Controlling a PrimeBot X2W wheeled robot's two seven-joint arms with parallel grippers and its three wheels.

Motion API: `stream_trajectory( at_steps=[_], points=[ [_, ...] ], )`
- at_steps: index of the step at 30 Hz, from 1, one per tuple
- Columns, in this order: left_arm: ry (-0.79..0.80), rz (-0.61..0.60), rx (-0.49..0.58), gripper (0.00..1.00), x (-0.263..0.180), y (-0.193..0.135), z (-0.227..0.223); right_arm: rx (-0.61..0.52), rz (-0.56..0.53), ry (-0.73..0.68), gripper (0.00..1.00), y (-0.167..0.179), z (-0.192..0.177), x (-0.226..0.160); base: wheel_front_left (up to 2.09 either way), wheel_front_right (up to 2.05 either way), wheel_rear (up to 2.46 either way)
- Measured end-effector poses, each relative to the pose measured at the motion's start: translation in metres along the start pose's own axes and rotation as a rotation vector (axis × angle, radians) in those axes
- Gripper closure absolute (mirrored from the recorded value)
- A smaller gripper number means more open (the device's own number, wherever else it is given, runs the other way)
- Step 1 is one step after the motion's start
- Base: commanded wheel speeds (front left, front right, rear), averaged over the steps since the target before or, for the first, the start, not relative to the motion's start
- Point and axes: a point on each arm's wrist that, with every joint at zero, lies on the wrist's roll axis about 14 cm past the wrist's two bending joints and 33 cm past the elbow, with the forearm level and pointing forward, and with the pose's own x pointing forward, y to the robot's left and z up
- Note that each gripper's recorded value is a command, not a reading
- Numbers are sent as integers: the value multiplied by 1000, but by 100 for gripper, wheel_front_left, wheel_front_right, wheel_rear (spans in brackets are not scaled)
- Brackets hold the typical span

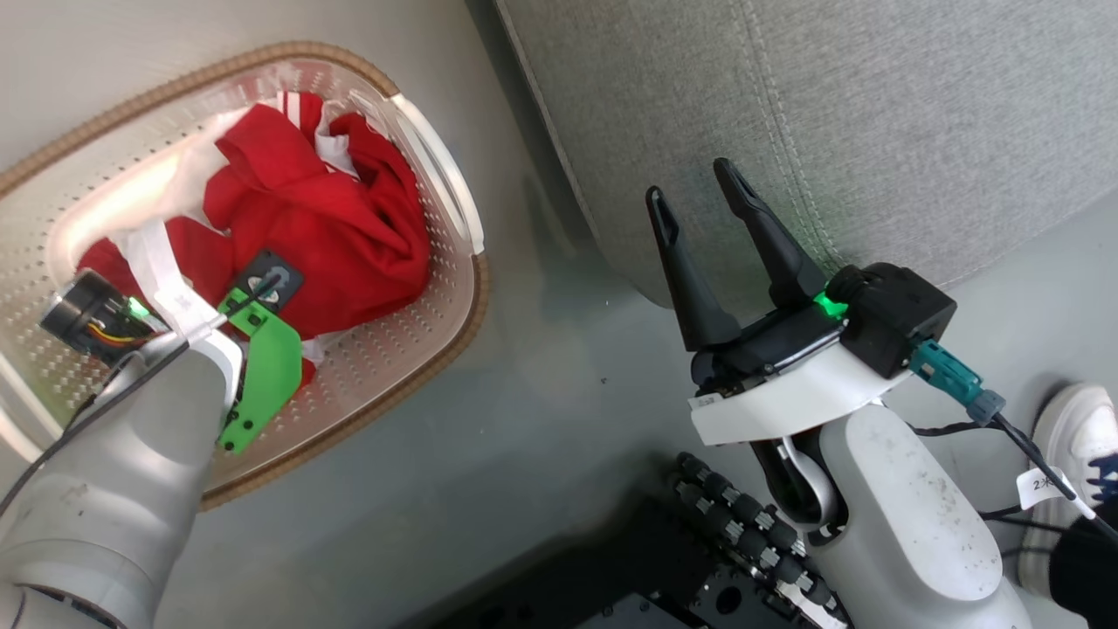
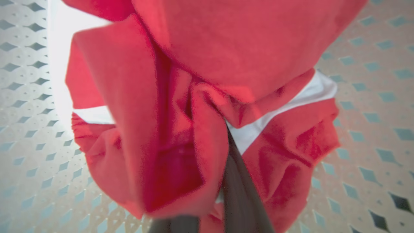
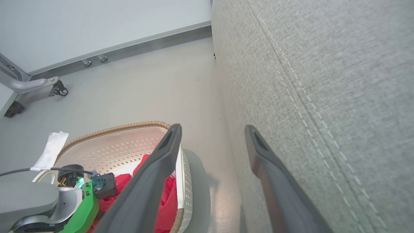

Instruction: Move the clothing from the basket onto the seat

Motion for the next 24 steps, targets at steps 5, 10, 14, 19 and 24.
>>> stream_trajectory(
  at_steps=[5,10,14,19,24],
  points=[
    [-41,15,-21,100,-24,-4,7,-16,-9,-49,0,-2,20,-6,0,0,0],
    [-110,45,-90,100,-54,-4,15,-26,-3,-100,0,3,41,-17,0,0,0],
    [-191,83,-122,100,-83,-4,25,-37,8,-129,0,10,53,-29,0,0,0],
    [-331,159,-151,100,-124,7,42,-39,17,-176,0,15,70,-45,0,0,0],
    [-509,249,-189,100,-172,16,62,-40,35,-213,0,22,83,-64,0,0,0]
  ],
)
